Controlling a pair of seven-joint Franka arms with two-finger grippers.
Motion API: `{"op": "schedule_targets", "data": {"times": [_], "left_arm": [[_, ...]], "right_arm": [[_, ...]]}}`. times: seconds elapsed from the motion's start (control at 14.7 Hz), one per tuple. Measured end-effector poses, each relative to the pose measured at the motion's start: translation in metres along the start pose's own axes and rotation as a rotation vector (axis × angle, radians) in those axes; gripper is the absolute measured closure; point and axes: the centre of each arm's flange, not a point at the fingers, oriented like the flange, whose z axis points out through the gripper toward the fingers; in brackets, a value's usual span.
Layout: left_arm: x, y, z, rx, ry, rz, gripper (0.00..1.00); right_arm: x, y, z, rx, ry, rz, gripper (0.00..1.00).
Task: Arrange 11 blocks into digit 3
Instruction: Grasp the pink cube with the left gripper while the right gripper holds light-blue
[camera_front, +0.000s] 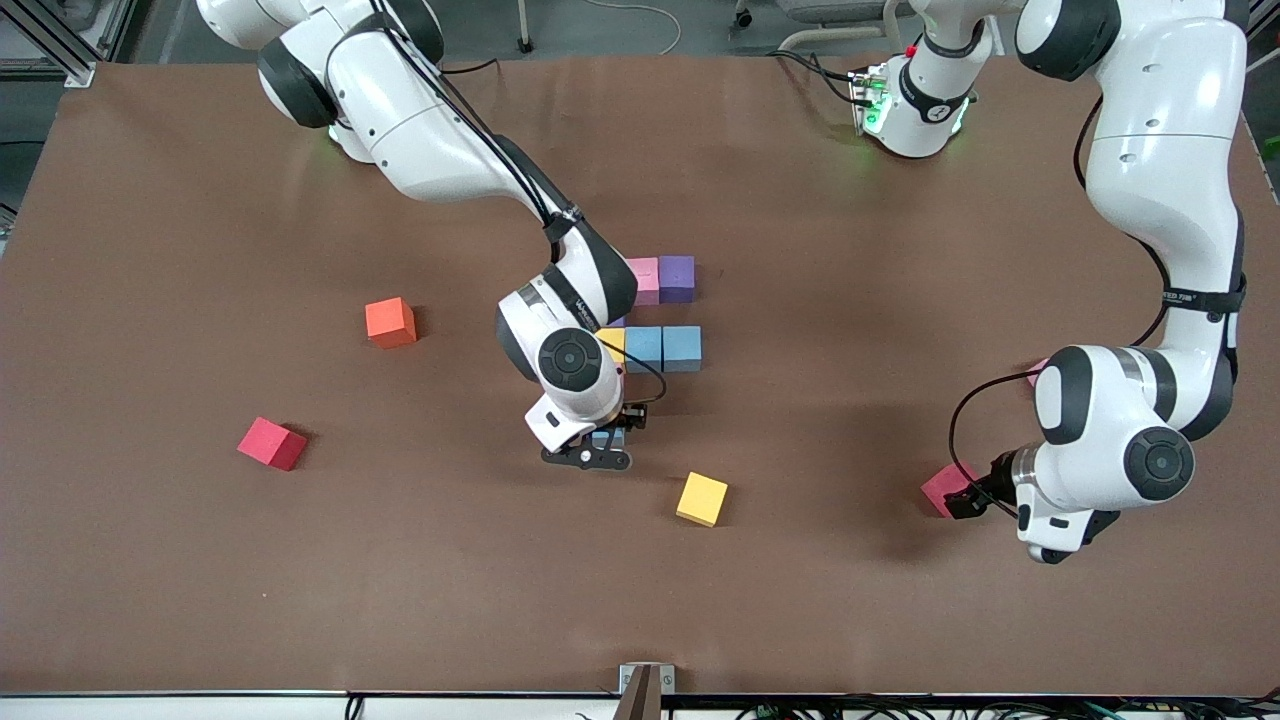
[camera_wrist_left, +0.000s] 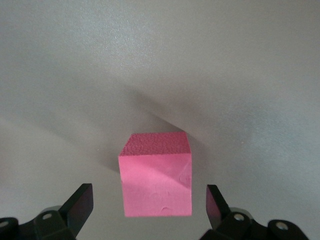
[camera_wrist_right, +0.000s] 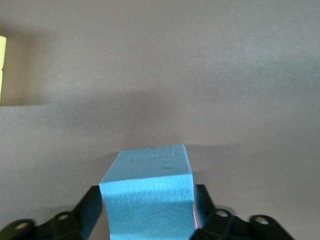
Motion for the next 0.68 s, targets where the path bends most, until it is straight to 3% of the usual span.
{"op": "schedule_targets", "data": {"times": [0.07, 0.48, 0.68], "left_arm": [[0.0, 0.0, 0.005, 0.001, -0.002, -0.004, 0.0], [0.003, -0.001, 0.027, -0.002, -0.006, -0.011, 0.04], [0.003, 0.0, 0.029, -0.003, -0.005, -0.01, 0.31]], "right_arm": [[0.0, 0.0, 0.003, 0.001, 0.001, -0.001, 0.01], [-0.001, 0.001, 0.007, -0.012, -0.011, -0.01, 0.0], [0.0, 0.002, 0.004, -0.021, -0.019, -0.01, 0.0]]}}
